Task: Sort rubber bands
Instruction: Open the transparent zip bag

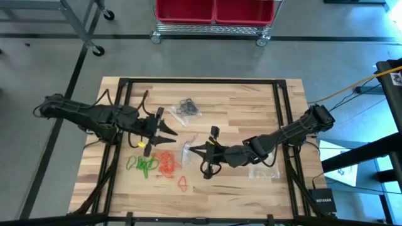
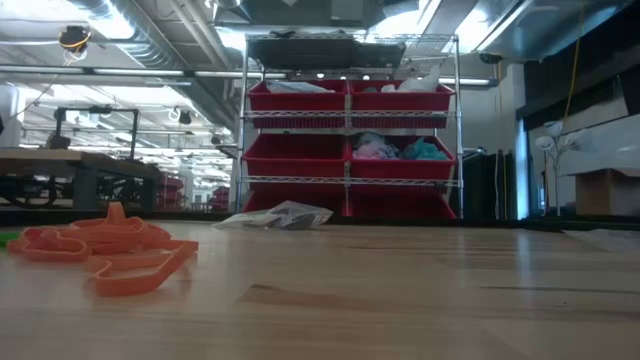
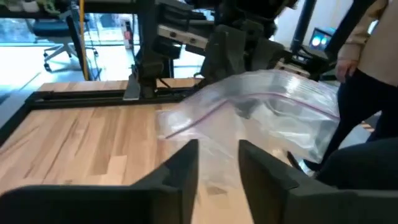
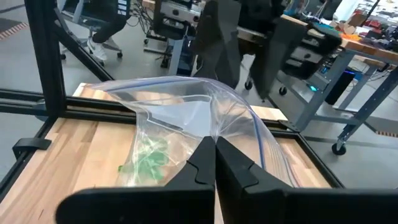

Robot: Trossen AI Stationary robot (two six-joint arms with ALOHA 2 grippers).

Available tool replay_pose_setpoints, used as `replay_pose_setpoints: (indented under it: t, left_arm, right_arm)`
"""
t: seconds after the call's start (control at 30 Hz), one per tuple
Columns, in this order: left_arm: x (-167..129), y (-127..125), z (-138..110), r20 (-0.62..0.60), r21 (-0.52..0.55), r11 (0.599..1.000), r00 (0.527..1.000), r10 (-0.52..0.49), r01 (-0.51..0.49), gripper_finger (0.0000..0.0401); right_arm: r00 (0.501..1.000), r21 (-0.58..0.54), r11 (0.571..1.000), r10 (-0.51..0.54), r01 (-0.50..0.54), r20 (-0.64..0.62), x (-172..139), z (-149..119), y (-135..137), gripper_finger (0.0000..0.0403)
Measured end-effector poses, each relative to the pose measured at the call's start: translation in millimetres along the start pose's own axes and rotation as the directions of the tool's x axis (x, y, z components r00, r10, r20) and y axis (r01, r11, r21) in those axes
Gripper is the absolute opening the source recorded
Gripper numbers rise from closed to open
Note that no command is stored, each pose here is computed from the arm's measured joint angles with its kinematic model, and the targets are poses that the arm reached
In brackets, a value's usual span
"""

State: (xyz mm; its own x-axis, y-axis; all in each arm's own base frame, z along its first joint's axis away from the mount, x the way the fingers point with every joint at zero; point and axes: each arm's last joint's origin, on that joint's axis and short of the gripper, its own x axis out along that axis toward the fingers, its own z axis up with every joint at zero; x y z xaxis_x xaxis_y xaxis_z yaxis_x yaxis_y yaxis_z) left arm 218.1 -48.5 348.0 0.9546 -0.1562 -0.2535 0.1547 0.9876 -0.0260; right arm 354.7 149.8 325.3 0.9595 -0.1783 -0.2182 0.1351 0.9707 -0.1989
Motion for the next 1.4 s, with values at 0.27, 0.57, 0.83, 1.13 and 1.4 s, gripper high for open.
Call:
replay_pose_setpoints:
  t: [0.27,0.57,0.83,1.13,1.4]
  left_arm:
    - [8.4,-5.0,2.4,0.037,0.035,0.997,0.996,-0.076,0.074,0.0172]
    - [18.0,-4.0,-0.6,0.023,0.063,0.996,0.998,-0.063,0.062,0.0169]
    - [24.8,-4.4,-0.1,0.044,0.063,0.996,0.997,-0.061,0.058,0.0169]
    - [25.9,-3.8,-0.9,0.038,0.083,0.996,0.998,-0.04,0.036,0.0029]
    - [24.2,-1.3,-5.4,0.008,0.069,0.956,0.958,0.286,-0.286,0.0001]
  right_arm:
    - [1.0,0.035,0.999,0.024,-0.024,0.012,6.6,1.1,-9.2,0.0]
    - [0.999,0.035,0.998,0.048,-0.049,0.012,7.9,0.9,-10.5,0.0]
    - [0.998,0.034,0.998,0.059,-0.06,0.012,7.9,0.8,-10.2,0.0]
    - [0.998,0.033,0.998,0.058,-0.058,0.01,7.8,0.6,-10.1,0.0]
    - [0.992,0.192,0.974,-0.122,0.121,-0.006,6.3,-0.2,-13.2,0.0]
